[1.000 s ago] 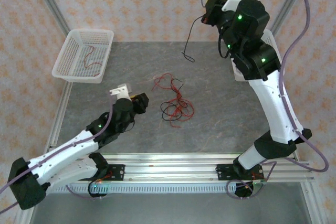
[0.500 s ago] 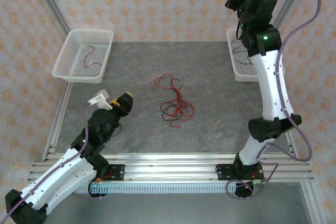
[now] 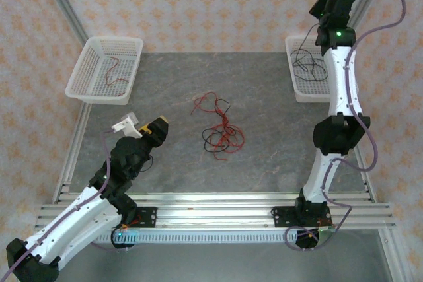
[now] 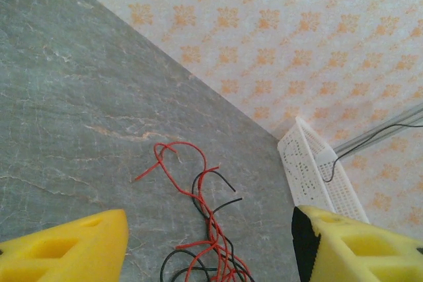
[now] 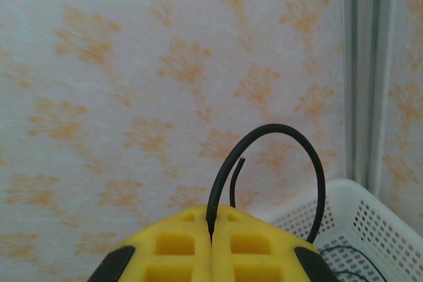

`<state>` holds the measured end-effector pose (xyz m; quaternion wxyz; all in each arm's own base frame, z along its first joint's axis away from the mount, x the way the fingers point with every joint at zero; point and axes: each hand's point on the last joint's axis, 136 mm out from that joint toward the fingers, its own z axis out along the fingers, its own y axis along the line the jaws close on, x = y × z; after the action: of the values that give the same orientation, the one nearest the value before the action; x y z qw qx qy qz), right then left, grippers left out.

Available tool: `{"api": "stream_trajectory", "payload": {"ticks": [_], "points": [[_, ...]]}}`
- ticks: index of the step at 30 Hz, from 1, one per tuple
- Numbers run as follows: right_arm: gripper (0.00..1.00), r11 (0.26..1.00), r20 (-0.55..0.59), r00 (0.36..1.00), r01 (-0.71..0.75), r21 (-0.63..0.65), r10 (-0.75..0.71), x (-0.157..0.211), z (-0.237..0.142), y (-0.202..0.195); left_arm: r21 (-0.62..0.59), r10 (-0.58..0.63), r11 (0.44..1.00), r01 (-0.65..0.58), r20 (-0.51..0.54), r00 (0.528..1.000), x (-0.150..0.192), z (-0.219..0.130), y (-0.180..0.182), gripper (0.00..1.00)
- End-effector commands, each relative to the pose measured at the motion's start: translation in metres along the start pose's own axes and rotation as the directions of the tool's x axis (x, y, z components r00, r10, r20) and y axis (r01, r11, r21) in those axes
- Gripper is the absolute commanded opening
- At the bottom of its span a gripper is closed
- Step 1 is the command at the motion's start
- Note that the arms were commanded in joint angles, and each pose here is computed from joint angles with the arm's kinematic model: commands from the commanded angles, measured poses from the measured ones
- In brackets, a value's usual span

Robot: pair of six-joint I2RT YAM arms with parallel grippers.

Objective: Untangle the cables

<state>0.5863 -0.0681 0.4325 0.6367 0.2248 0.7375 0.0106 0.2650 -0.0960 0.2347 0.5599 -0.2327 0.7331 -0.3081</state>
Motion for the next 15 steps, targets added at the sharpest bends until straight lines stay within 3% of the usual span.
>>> {"api": "stream_trajectory", "payload": {"ticks": [1,15], "points": [[0.0,0.999,-0.025,0.999,-0.032,0.038,0.033,0.022,0.021,-0.015,0.001,-0.014,1.0,0.014,0.006,1.0,-0.008,-0.003,-0.004,0.65],[0.0,0.962,-0.377,0.921,0.006,0.274,0.102,0.183,0.081,-0.099,-0.067,0.012,0.998,-0.014,-0.038,0.999,-0.013,-0.007,-0.006,0.63]]}}
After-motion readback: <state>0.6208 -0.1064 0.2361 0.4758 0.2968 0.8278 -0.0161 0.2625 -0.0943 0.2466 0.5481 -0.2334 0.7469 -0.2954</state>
